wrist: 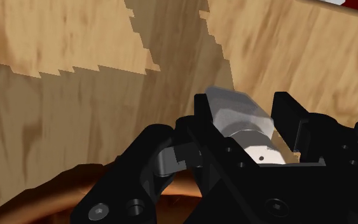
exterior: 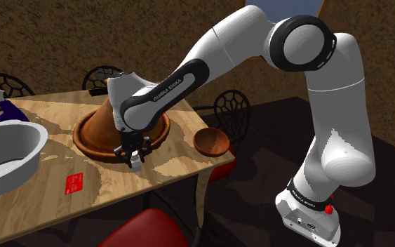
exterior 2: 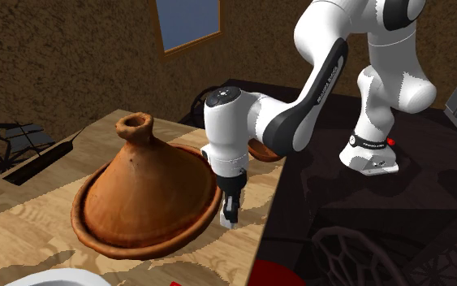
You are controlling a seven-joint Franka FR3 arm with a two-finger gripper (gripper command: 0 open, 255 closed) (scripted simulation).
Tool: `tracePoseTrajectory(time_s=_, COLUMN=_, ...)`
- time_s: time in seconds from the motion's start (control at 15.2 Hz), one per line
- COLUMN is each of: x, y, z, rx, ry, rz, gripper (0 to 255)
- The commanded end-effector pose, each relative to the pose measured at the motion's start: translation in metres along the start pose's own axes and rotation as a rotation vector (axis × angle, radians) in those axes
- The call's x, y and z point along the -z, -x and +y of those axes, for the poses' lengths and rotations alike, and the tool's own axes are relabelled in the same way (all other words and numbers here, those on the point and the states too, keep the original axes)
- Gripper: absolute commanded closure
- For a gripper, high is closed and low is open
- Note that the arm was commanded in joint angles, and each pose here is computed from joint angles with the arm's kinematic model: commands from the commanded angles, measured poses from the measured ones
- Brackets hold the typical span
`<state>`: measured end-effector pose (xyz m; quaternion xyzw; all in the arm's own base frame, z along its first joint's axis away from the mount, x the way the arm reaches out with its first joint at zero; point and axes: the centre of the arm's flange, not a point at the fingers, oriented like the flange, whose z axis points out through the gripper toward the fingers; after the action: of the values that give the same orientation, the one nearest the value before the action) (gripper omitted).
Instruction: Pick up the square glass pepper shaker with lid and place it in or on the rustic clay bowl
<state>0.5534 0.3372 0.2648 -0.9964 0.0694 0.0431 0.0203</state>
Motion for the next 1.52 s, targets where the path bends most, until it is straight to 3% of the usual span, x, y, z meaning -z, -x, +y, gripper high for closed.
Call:
tracePoseTrajectory(time_s=0.0, x=0.008, y=0.001, z=0.000, rx=0.000, ry=0.000, rz=0.000, gripper=255)
tracePoseTrajectory(time_s=1.45, x=0.124, y=0.011, z=-0.004, rx=0.000, ry=0.000, rz=0.000, gripper=255)
